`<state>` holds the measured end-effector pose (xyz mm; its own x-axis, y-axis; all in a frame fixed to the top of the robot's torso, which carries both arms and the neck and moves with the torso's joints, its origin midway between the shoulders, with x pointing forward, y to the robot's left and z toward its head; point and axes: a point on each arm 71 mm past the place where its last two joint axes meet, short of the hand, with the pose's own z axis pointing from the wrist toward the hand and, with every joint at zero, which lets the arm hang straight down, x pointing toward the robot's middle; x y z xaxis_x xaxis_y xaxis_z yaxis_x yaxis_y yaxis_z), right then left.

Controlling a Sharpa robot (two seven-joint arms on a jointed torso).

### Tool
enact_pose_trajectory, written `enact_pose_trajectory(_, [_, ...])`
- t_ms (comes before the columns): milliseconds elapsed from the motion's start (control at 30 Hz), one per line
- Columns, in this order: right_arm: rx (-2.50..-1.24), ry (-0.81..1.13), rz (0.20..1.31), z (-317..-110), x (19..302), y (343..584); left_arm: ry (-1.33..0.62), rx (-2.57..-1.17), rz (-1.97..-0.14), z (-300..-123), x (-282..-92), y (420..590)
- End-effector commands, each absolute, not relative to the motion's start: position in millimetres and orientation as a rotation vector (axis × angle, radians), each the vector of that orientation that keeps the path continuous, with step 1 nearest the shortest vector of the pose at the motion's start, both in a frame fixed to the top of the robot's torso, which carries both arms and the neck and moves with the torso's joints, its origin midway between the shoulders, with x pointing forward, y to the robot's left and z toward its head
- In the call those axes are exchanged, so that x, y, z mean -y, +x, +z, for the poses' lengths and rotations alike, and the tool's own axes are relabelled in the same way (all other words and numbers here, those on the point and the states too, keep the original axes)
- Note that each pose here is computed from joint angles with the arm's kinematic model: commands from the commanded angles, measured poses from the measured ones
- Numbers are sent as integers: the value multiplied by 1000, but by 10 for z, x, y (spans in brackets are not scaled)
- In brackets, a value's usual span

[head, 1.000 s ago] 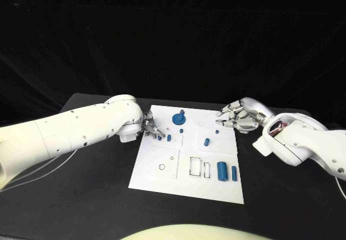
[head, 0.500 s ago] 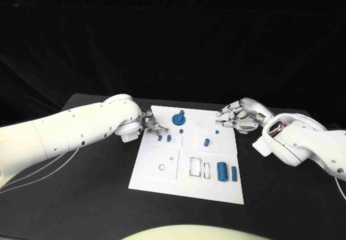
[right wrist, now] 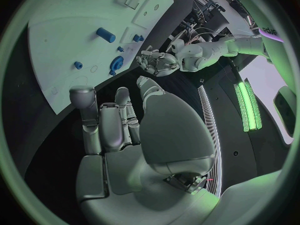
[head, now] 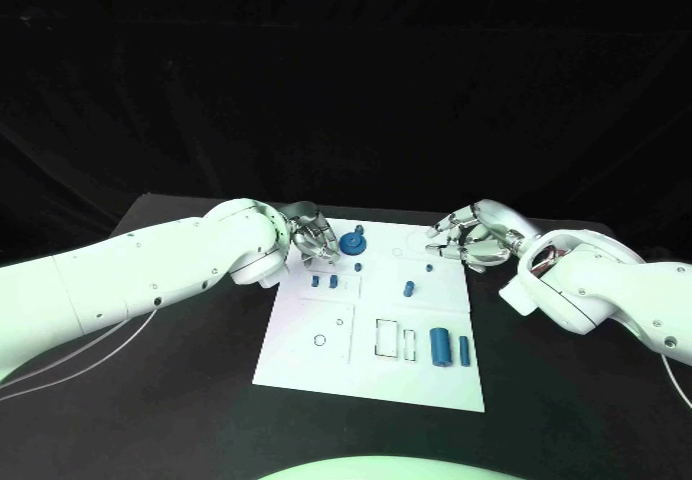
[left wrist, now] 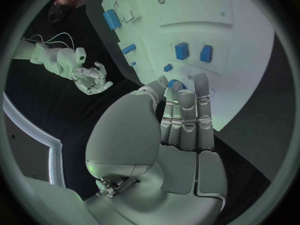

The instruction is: Assemble the parts on the task board

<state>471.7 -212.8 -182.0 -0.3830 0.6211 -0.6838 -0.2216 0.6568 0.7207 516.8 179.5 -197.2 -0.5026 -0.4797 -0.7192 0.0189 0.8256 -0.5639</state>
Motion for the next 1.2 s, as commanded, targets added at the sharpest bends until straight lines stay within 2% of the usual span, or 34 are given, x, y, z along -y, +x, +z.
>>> enact_pose_trajectory(33, [-1738,313,948,-1821,2116,4710,-117,-1768,-800,-1835,-1594,5136])
enact_pose_trajectory(233, [-1733,312,952,-1824,2109,4707,53,-1692,-761,-1911,-1491,5130])
enact_pose_trajectory(567, [-1730,312,955,-1824,2099,4702,216,-1714,-652,-2110,-1394,5170])
enact_pose_trajectory(800, [-1730,312,956,-1823,2091,4698,276,-1767,-601,-2215,-1313,5192])
enact_pose_trajectory(1200, [-1731,313,957,-1822,2088,4693,294,-1807,-570,-2286,-1268,5213])
